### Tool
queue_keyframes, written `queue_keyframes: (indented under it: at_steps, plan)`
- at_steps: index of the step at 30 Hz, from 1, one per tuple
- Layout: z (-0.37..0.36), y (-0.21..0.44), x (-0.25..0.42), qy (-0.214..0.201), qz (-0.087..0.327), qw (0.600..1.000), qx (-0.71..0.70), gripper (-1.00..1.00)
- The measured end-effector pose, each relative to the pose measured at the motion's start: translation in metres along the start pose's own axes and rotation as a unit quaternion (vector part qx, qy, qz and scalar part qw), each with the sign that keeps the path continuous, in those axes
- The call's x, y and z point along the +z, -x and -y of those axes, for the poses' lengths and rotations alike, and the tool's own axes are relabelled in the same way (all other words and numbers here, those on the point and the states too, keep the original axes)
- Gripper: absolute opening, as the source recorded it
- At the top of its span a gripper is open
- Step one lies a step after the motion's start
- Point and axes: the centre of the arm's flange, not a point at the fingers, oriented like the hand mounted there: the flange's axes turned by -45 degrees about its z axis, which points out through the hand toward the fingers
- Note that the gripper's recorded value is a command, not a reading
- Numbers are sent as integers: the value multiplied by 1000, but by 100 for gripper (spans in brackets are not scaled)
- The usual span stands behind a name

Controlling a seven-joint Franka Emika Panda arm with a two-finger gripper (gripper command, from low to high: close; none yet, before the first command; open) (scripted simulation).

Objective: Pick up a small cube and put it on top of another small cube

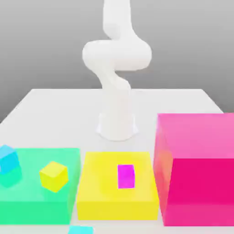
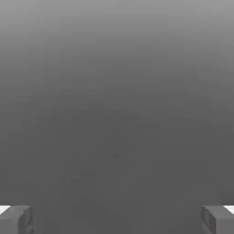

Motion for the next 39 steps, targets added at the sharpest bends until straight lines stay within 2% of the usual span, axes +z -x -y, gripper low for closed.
queue_keyframes:
  at_steps: [7, 15, 29, 33, 34, 39]
  plan:
    - [-18, 2, 124, -4, 88, 996, 7, 0]
    - [-40, 41, 258, -2, 186, 983, 15, 0]
    - [-83, 193, 455, 17, 350, 936, 25, 0]
    - [-87, 235, 500, 19, 359, 933, 25, 0]
    - [-87, 244, 508, 19, 360, 933, 25, -100]
    - [-87, 244, 508, 18, 360, 933, 25, -100]
